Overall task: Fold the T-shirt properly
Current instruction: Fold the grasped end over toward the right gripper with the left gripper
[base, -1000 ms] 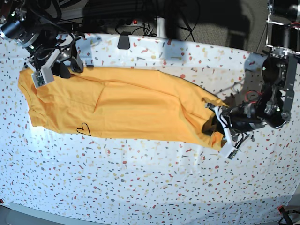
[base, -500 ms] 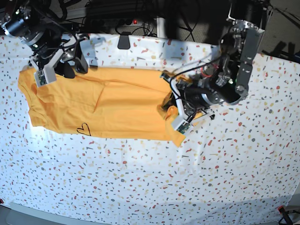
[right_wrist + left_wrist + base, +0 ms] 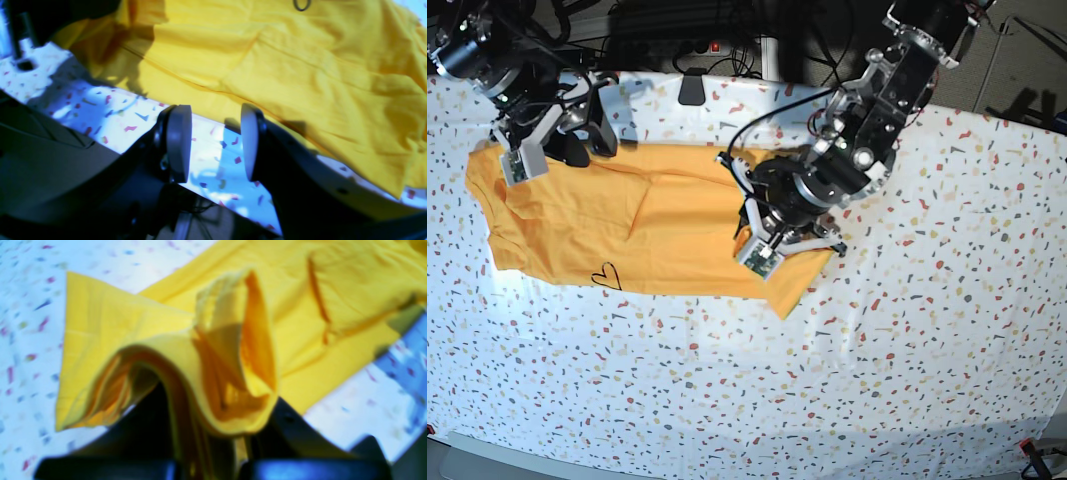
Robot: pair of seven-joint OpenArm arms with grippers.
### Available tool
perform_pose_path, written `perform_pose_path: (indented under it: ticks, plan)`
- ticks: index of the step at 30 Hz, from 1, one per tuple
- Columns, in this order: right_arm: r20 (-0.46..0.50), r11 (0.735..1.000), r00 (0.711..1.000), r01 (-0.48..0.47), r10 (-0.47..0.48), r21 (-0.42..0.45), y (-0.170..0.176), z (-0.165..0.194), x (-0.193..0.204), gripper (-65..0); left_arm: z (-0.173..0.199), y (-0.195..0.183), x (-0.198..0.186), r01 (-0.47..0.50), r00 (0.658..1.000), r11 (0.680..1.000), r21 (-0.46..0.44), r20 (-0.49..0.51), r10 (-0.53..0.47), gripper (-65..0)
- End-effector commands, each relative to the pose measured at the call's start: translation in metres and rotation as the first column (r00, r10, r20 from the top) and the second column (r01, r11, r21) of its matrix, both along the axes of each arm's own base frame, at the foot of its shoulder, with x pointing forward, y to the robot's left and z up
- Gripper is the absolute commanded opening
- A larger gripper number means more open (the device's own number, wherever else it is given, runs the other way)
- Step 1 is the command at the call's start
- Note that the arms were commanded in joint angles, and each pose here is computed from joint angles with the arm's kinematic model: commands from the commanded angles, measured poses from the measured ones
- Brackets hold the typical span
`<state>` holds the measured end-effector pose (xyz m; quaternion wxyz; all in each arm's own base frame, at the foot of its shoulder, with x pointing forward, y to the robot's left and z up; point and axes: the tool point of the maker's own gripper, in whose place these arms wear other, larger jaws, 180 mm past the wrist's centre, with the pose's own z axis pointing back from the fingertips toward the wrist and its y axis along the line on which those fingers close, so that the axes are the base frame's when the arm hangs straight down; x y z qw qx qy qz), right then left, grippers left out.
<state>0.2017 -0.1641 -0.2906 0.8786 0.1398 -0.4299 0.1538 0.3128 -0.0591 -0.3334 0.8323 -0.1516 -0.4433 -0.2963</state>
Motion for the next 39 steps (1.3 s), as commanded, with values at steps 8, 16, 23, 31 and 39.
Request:
perform_pose_path:
  ticks: [8, 16, 23, 31, 39]
  plan:
    - [0.037, 1.000, 0.999, -0.018, 0.017, 0.009, 0.003, 0.010, 0.003, -40.2, 0.015, -0.007, 0.004, 0.006, 1.000, 0.999, -0.052, 0.018, -0.006, -65.0]
    - [0.038, 1.000, 0.999, -0.018, 0.017, 0.009, 0.003, 0.010, 0.003, -40.2, 0.031, -0.037, -0.001, 0.035, 0.999, 0.988, -0.151, 0.008, -0.034, -47.1]
    - [0.037, 1.000, 0.999, -0.018, 0.017, 0.009, 0.003, 0.010, 0.003, -40.2, 0.053, -0.064, -0.001, 0.054, 0.998, 0.968, -0.247, 0.027, -0.049, -37.7]
    - [0.039, 1.000, 0.999, -0.018, 0.017, 0.009, 0.003, 0.010, 0.003, -40.2, 0.044, -0.053, 0.003, 0.035, 0.999, 0.990, -0.139, 0.045, -0.029, -37.7]
    - [0.045, 1.000, 0.999, -0.018, 0.017, 0.010, 0.003, 0.012, 0.005, -40.2, 0.027, 0.039, 0.037, -0.279, 0.952, 0.912, 0.301, 0.212, 0.222, -37.7]
